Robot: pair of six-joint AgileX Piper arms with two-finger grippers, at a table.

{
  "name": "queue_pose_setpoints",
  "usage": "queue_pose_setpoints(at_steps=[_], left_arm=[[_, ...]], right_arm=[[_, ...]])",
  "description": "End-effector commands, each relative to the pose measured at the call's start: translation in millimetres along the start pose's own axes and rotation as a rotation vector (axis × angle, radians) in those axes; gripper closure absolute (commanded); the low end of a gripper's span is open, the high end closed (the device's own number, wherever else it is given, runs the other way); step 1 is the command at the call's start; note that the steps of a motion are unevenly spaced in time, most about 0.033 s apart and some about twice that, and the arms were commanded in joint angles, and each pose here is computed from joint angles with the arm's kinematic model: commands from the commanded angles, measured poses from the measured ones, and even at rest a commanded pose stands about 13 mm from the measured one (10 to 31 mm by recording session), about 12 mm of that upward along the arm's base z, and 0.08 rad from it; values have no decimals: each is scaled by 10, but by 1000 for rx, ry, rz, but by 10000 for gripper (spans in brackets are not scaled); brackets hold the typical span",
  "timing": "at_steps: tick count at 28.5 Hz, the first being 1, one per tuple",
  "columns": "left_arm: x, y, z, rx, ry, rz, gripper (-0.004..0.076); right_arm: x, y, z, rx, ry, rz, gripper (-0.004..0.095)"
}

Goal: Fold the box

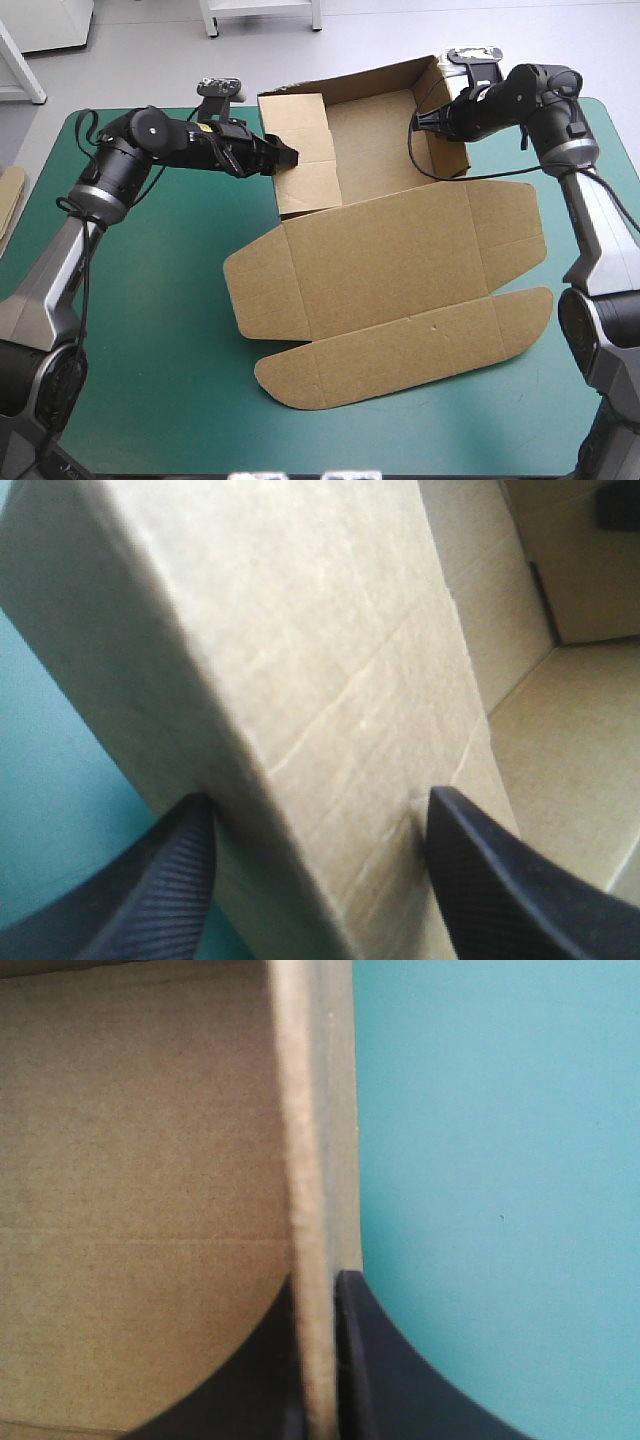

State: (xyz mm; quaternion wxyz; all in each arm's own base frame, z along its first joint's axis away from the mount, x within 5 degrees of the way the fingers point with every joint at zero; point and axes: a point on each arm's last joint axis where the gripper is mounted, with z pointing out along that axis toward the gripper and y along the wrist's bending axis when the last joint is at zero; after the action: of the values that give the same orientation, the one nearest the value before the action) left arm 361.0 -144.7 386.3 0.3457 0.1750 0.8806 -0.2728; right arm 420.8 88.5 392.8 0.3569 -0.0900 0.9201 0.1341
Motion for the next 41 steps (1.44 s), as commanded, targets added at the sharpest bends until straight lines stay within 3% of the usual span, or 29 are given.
queue_pose_setpoints(at_steps=[1,9,16,25,32,41], left_arm=[[-136,-253,-104,-20,-52,17,286],[-192,-361,191,-140,110,66,314],[-121,-282,411,-151,222,55,314],[-98,-209,478,-198,242,60,333],[-199,-175,499,-237,125,26,399],[-197,3,691,-240,104,-75,400]], right_arm=[[-142,216,-354,-95,-130,56,916],[-88,191,-153,-109,-59,112,915],[-69,200,-18,-148,-32,140,915],[-67,214,57,-182,-27,170,915],[-89,206,105,-187,-47,227,916],[-97,202,163,-199,-52,292,915]])
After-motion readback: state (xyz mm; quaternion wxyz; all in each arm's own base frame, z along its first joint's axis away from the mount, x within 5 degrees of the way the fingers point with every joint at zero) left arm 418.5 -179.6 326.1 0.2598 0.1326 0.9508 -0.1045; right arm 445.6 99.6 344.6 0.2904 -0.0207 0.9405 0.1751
